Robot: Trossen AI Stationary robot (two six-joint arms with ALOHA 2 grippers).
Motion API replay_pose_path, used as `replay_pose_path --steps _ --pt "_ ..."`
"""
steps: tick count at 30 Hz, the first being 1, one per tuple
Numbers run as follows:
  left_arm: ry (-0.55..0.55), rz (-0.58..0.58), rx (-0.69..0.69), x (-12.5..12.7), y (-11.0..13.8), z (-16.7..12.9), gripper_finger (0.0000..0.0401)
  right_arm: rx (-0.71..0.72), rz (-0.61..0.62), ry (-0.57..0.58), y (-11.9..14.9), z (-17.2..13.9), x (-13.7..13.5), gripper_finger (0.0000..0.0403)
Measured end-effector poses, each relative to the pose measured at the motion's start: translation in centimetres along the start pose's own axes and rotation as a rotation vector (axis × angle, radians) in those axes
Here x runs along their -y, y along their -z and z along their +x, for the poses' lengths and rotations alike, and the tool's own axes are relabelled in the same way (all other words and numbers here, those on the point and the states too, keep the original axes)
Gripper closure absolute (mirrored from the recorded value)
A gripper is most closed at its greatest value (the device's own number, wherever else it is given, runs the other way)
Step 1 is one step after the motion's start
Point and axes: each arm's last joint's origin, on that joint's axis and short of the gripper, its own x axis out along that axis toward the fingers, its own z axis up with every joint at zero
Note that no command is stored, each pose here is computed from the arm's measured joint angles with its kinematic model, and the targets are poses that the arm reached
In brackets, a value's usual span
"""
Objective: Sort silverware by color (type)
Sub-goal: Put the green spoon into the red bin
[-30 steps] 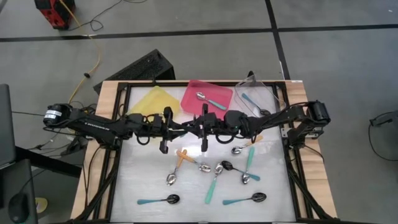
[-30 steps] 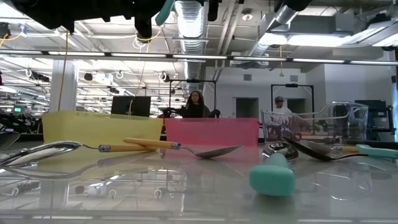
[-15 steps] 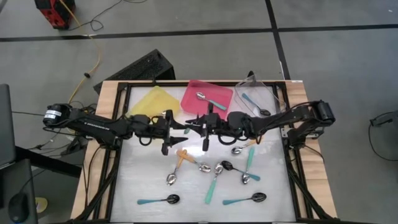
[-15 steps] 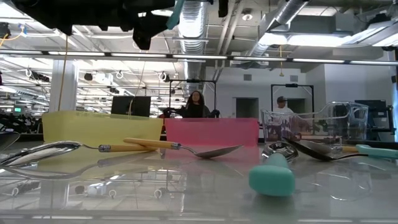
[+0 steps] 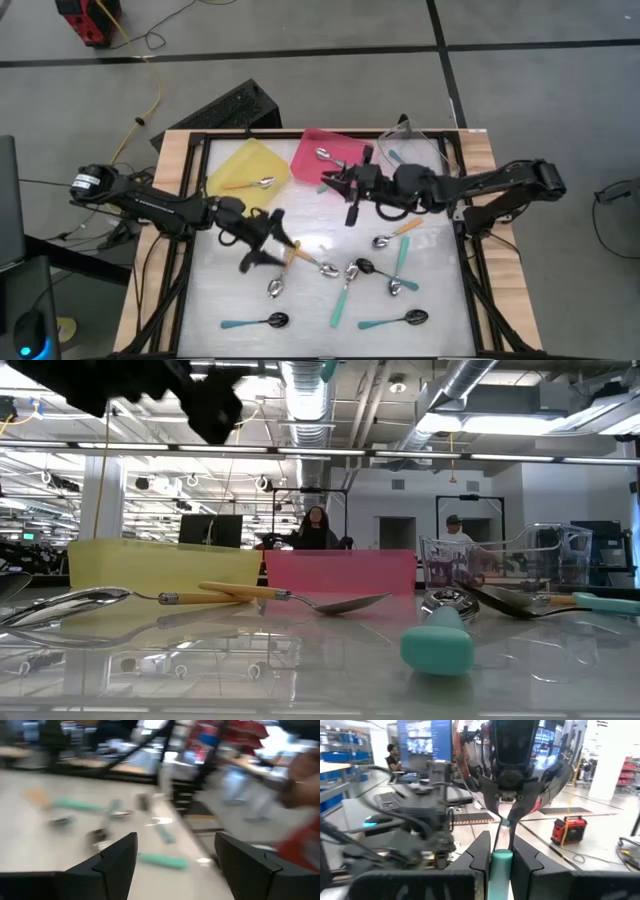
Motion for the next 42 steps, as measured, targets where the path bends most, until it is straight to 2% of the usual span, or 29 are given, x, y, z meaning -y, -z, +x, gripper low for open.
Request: replay_pose_path --steps 4,9,19,25,30,34,39,42 --pt "0.140 0.033 0.022 2.2 0.0 0.5 0.0167 -0.013 0.004 -0.005 -0.1 -0.2 -0.1 0.0338" --pt "0.186 0.105 0.133 4.6 -0.6 0.8 0.0180 -0.009 0.008 -0.022 -0.2 -0.4 -0.4 0.0338" --pt "0.172 0.066 0.017 4.7 0.6 1.0 0.0214 -0.024 0.003 -0.020 0.2 -0.2 -0.5 0.0338" --pt "0.152 0.071 0.052 4.7 0.3 1.0 0.0229 -0.034 0.000 -0.019 0.3 -0.2 -0.5 0.0338" --pt "0.148 0.089 0.157 4.8 -1.8 -0.6 0.0231 -0.036 0.048 0.020 0.4 0.2 0.6 0.0338" --pt "0.051 0.091 0.194 4.6 -3.6 -3.3 0.0231 -0.082 0.090 0.089 1.0 0.7 2.6 0.0338" --pt "-0.189 0.076 0.245 4.3 -4.6 -6.6 0.0231 -0.195 0.099 0.188 2.5 1.3 5.4 0.0338" --pt "-0.296 0.065 0.237 4.2 -4.4 -7.9 0.0231 -0.258 0.100 0.238 3.8 2.1 6.9 0.0338"
